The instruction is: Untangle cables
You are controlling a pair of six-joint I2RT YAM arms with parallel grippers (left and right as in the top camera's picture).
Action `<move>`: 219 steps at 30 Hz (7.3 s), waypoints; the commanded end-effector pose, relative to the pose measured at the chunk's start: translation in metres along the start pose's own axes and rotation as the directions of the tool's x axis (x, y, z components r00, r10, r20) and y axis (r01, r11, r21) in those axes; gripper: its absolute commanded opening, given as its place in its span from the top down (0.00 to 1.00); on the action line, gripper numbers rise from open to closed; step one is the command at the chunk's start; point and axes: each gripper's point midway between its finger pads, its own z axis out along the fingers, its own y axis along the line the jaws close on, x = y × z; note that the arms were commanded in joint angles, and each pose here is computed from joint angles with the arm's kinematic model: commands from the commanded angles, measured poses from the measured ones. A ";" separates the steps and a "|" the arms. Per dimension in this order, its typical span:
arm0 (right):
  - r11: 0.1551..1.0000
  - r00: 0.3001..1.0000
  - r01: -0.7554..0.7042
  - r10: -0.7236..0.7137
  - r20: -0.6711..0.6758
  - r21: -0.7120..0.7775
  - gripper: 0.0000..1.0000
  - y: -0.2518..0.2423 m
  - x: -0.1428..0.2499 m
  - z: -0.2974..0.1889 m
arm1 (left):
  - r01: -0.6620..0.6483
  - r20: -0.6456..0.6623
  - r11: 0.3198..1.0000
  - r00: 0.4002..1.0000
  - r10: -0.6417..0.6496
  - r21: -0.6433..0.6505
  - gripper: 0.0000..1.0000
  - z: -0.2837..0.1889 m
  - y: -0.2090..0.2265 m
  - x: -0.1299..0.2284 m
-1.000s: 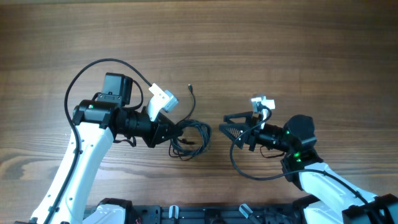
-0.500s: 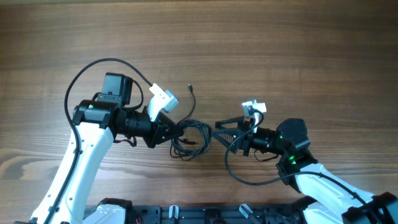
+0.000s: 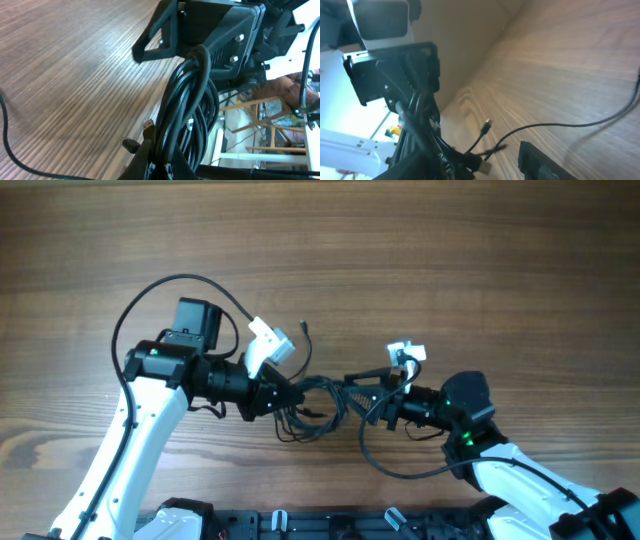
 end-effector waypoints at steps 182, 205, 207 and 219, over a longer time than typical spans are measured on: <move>0.596 0.993 -0.065 -0.036 0.108 0.800 0.17 -0.148 -0.068 -0.043 | -0.300 0.291 0.929 0.928 0.233 0.215 0.96 -0.017 -0.043 -0.046; 0.983 0.983 0.182 -0.182 0.005 0.014 0.95 0.007 -0.080 0.041 | -0.450 0.407 0.811 0.865 0.293 0.373 0.96 -0.019 -0.091 -0.053; 0.979 0.981 0.183 -0.188 0.054 0.085 0.96 -0.003 -0.090 0.040 | -0.456 0.393 0.795 0.869 0.300 0.401 0.96 -0.014 -0.099 -0.049; 0.746 0.814 -0.057 -0.350 0.463 0.663 0.95 -0.090 -0.182 -0.035 | -0.444 0.326 0.744 0.892 0.313 0.500 0.96 0.004 -0.127 -0.033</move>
